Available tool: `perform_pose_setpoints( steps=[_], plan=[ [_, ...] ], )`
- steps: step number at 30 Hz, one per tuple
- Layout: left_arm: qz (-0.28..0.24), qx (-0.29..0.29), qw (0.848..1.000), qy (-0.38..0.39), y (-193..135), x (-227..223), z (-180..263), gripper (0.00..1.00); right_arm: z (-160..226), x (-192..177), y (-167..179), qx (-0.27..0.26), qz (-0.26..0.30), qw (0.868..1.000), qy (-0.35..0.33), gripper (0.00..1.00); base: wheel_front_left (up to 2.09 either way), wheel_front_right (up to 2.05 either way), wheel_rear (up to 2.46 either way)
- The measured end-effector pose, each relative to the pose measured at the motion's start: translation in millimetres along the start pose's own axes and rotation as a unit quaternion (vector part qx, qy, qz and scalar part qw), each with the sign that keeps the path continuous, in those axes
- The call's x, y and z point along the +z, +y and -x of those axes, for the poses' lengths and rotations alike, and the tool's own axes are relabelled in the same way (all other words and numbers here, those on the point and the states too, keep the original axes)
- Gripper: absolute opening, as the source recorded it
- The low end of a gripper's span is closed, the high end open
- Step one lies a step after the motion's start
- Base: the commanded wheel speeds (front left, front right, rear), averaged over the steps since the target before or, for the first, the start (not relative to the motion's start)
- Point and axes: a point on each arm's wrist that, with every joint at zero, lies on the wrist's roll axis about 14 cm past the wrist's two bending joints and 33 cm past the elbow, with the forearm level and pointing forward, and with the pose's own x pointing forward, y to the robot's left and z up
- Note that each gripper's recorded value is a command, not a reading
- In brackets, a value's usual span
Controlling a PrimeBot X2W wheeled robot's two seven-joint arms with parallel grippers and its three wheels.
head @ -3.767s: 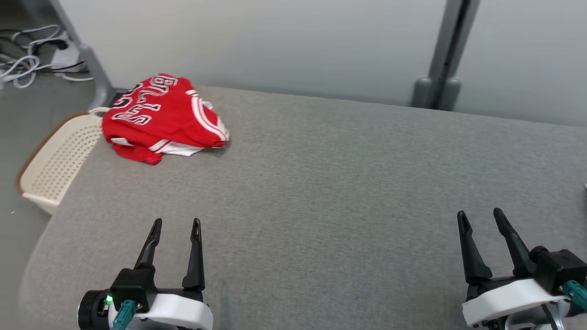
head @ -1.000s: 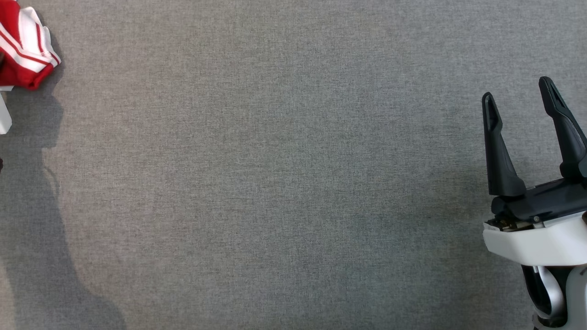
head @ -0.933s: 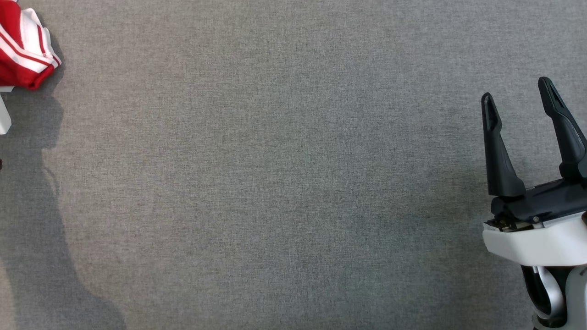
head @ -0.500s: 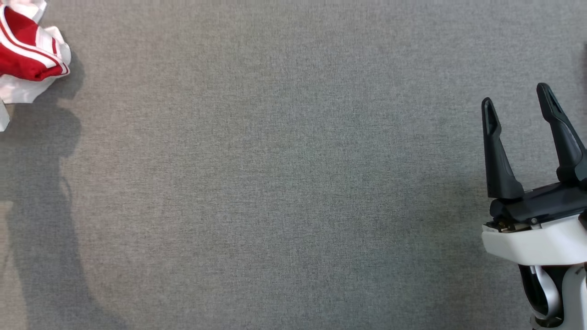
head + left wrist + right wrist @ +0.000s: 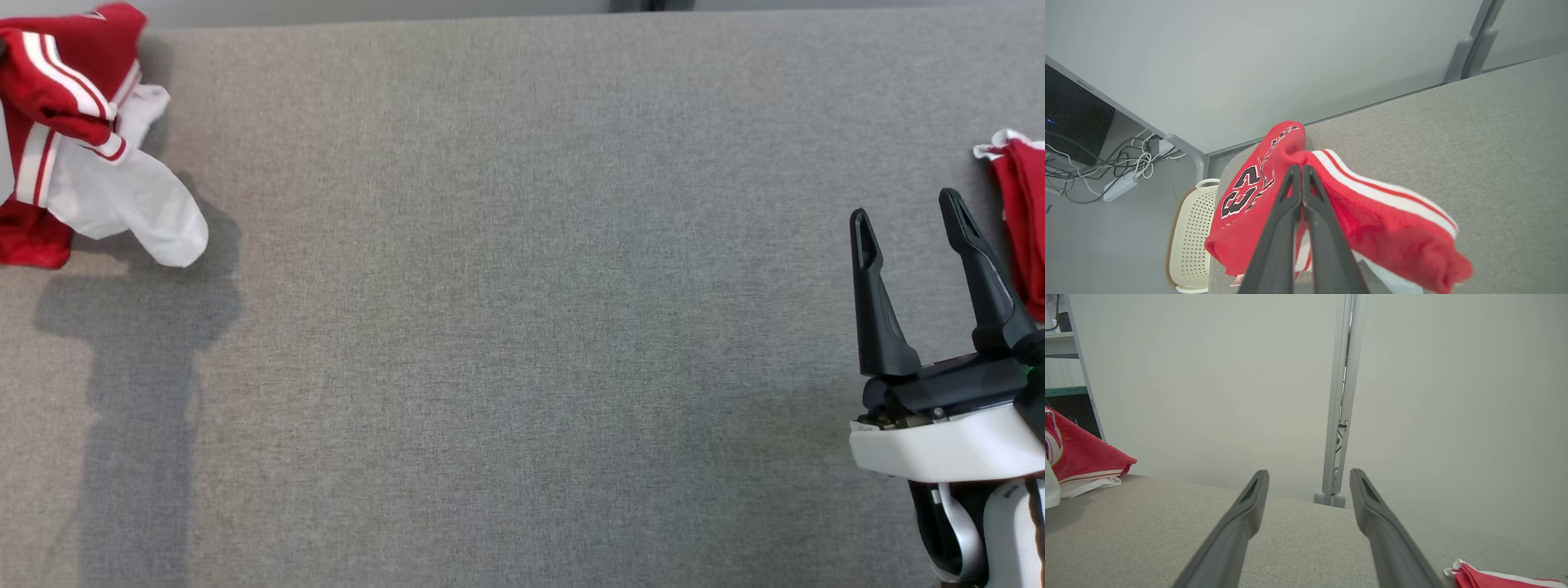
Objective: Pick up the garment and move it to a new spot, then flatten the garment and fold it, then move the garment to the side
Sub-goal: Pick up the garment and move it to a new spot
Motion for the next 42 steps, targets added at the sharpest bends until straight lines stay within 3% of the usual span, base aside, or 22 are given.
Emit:
perform_pose_setpoints(
  steps=[5,11,19,23,26,31,40,42],
  plan=[
    [-0.035,-0.037,0.998,-0.043,-25.0,41.7,22.6,0.00,10.1,12.2,-3.8,-0.009,-0.002,1.000,-0.014,1.00,0.00,0.00,0.00],
    [-0.090,-0.102,0.986,-0.098,-79.0,85.5,46.3,0.00,25.6,26.3,-17.5,-0.032,-0.007,0.999,-0.031,1.00,0.00,0.00,0.00],
    [-0.147,-0.201,0.950,-0.189,-165.6,146.5,83.2,0.00,51.1,42.5,-39.8,-0.070,-0.003,0.996,-0.046,1.00,0.00,0.00,0.00],
    [-0.157,-0.257,0.929,-0.213,-213.5,154.0,92.6,0.00,61.1,45.6,-46.5,-0.082,-0.004,0.995,-0.048,1.00,0.00,0.00,0.00],
    [-0.144,-0.299,0.917,-0.222,-246.3,148.2,91.7,0.00,66.3,43.8,-51.3,-0.091,-0.007,0.995,-0.046,1.00,0.00,0.00,0.00],
    [-0.103,-0.365,0.907,-0.180,-301.5,92.2,70.4,0.00,69.5,35.6,-54.1,-0.097,-0.015,0.994,-0.037,1.00,0.00,0.00,0.00],
    [-0.040,-0.380,0.920,-0.088,-362.4,-16.7,32.0,0.00,73.7,18.0,-59.8,-0.108,-0.022,0.994,-0.012,1.00,0.00,0.00,0.00],
    [-0.020,-0.381,0.921,-0.079,-371.7,-29.6,29.7,0.42,74.8,15.6,-61.7,-0.112,-0.023,0.993,-0.009,1.00,0.00,0.00,0.00]
  ],
)
